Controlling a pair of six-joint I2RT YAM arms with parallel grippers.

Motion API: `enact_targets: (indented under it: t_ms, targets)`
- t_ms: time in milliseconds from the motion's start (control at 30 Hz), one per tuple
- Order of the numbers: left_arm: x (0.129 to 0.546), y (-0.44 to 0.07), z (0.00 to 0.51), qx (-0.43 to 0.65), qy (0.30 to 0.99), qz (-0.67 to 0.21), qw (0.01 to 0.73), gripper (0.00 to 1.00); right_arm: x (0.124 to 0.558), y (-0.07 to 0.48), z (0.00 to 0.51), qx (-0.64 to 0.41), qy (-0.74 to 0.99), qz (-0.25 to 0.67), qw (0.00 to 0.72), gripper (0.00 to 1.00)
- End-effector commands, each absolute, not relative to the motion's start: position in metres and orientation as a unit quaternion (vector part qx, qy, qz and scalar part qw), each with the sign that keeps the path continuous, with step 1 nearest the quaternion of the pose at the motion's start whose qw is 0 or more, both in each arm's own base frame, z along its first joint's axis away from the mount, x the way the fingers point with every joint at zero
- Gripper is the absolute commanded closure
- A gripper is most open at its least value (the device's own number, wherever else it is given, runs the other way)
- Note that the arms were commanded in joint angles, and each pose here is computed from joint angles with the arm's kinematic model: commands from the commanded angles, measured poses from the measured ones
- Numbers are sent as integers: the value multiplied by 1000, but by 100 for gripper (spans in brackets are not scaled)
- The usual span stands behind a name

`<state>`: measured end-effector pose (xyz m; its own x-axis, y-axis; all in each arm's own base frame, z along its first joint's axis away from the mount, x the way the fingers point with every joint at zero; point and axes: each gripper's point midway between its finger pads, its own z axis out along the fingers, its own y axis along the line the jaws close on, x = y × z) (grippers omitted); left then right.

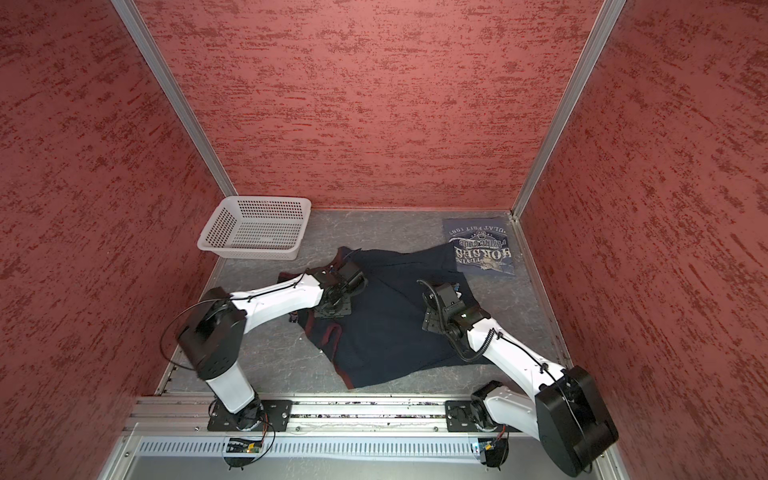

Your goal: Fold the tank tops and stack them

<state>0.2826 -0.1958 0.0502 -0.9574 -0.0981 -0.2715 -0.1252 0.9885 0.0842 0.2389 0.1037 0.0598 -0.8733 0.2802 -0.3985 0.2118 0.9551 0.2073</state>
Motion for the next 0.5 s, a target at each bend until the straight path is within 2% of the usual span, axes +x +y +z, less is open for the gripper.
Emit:
enact_targets:
  t_ms: [0,33,67,167,267,367,467]
  targets:
    - [300,-214,46,-8,990,42,132,71,236,97,55,134,965,62,218,20]
    - [303,-218,49,-6,990,38,136,59,235,97,54,135,965,62,217,20]
    - [305,-222,54,-2,989,31,142,51,236,98,55,133,965,64,218,20]
    - [298,-218,75,-2,985,36,169,37,236,98,56,134,965,64,218,20]
    - [274,-200,99,-14,978,69,195,30,237,99,55,132,965,64,218,20]
    - [235,-177,116,-31,970,108,217,29,238,100,54,129,966,63,216,20]
    - [193,-157,116,-39,965,153,209,29,240,100,54,128,966,61,215,20]
